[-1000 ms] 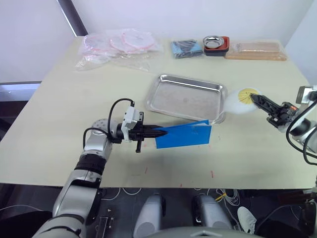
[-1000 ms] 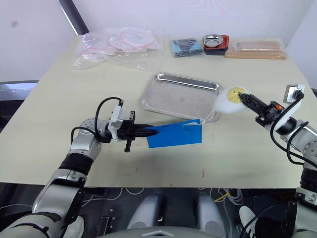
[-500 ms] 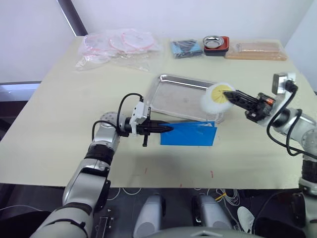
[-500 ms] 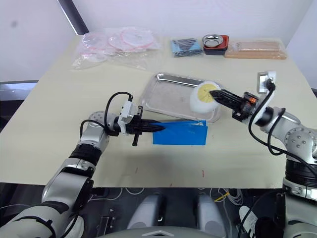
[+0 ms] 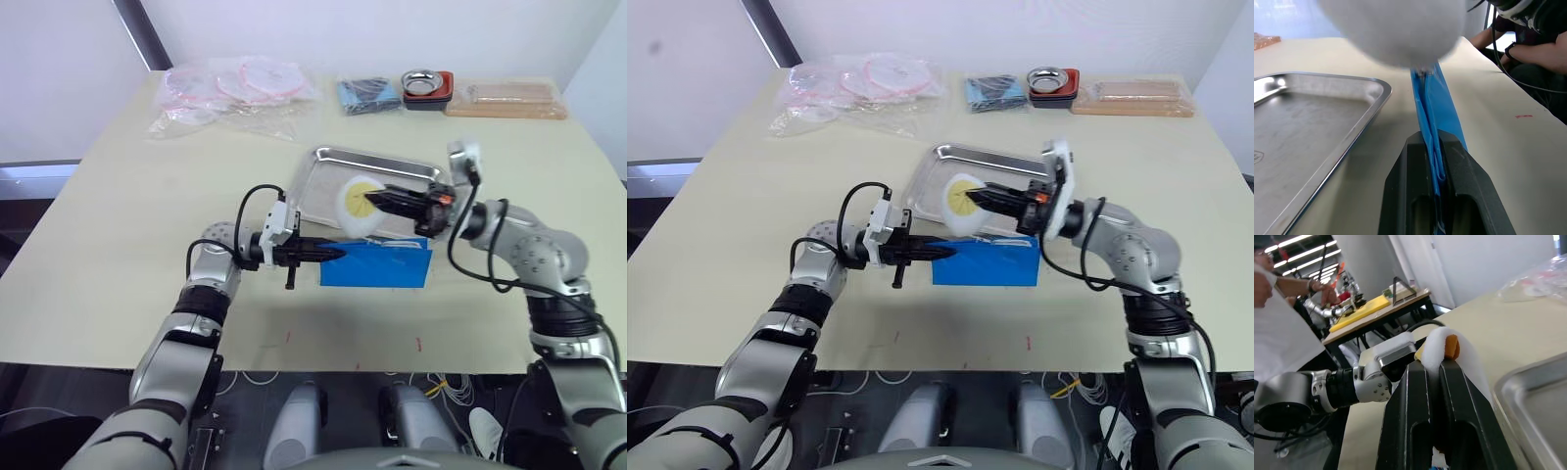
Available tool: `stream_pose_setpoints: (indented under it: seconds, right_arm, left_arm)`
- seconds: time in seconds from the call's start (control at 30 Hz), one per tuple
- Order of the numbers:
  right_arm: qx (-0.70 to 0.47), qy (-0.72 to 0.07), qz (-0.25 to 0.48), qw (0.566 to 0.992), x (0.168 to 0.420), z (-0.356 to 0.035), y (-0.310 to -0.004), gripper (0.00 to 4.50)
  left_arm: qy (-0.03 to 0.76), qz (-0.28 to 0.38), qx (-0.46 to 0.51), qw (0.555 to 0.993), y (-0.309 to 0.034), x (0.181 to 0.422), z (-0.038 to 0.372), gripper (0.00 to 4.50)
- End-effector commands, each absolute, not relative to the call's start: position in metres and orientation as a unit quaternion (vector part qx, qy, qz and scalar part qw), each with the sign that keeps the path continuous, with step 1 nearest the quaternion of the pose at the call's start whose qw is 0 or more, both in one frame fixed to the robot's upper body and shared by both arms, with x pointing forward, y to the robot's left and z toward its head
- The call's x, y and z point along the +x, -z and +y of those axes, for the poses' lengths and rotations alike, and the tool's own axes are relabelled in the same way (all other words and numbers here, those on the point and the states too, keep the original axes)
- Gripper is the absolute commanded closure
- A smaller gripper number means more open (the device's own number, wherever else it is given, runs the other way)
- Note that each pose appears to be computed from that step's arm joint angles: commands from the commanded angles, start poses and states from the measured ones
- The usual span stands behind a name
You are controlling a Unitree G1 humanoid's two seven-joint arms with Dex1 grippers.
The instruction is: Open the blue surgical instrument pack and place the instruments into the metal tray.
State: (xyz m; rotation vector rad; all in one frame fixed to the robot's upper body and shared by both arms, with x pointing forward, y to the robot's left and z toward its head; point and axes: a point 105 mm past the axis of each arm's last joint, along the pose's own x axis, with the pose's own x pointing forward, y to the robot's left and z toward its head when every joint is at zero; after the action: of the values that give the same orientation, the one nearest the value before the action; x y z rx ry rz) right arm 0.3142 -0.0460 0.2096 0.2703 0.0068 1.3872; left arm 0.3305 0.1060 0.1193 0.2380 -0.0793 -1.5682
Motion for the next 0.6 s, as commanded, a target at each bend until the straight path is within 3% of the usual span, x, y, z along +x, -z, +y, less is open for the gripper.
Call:
stream_pose_setpoints:
  seconds: [0.03,0.6]
  right_arm:
    - [0.108,-0.664,-0.047,0.739,0.306,-0.03,-0.229,4.43]
    - [0.167,-0.622,-0.14,0.752,0.315,-0.011,-0.257,4.43]
  left_arm:
    - [0.727,-0.029,0.117,0.676,-0.114,0.322,0.101,4.5]
    - [0.727,-0.029,0.121,0.676,-0.113,0.321,0.1,4.5]
